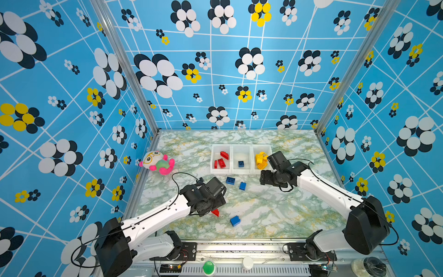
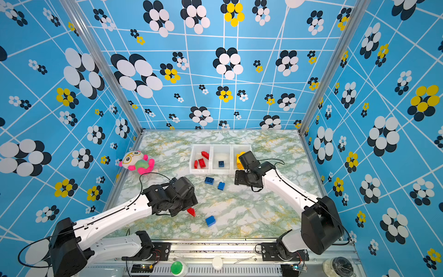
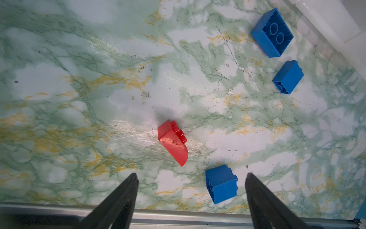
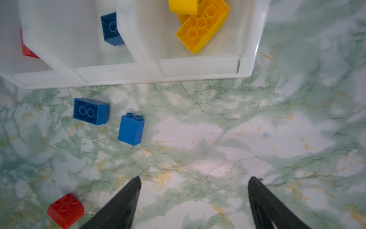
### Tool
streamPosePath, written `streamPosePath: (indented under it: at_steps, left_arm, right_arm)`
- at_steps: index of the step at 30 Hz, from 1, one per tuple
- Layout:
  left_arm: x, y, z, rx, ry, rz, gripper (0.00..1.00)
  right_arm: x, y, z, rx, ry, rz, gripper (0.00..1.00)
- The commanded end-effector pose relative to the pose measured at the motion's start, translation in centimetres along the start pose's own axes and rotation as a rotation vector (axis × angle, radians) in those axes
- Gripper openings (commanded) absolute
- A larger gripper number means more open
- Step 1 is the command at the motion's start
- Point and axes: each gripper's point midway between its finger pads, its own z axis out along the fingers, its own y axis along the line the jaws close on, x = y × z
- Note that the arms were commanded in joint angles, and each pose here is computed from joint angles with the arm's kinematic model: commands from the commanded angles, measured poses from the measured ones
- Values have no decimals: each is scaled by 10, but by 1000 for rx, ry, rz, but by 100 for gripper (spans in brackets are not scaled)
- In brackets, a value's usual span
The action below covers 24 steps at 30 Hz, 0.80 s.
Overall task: Sort the legos into containers by color
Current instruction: Pick up the lego from the middle-left of the table.
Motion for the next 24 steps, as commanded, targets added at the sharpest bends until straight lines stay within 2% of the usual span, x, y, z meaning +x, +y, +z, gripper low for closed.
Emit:
streamPosePath:
  at_steps: [1, 11, 24]
  left_arm:
    - [9, 9, 16, -31, 25, -86, 83]
    - [20, 13, 43, -50, 54, -157, 76]
    - [25, 19, 69, -88, 63, -193, 61]
  right_arm:
    - [10, -2, -6, -10, 14, 21, 88]
    - [12, -3, -10, -10, 13, 24, 88]
    - [11, -3, -10, -6, 13, 21, 88]
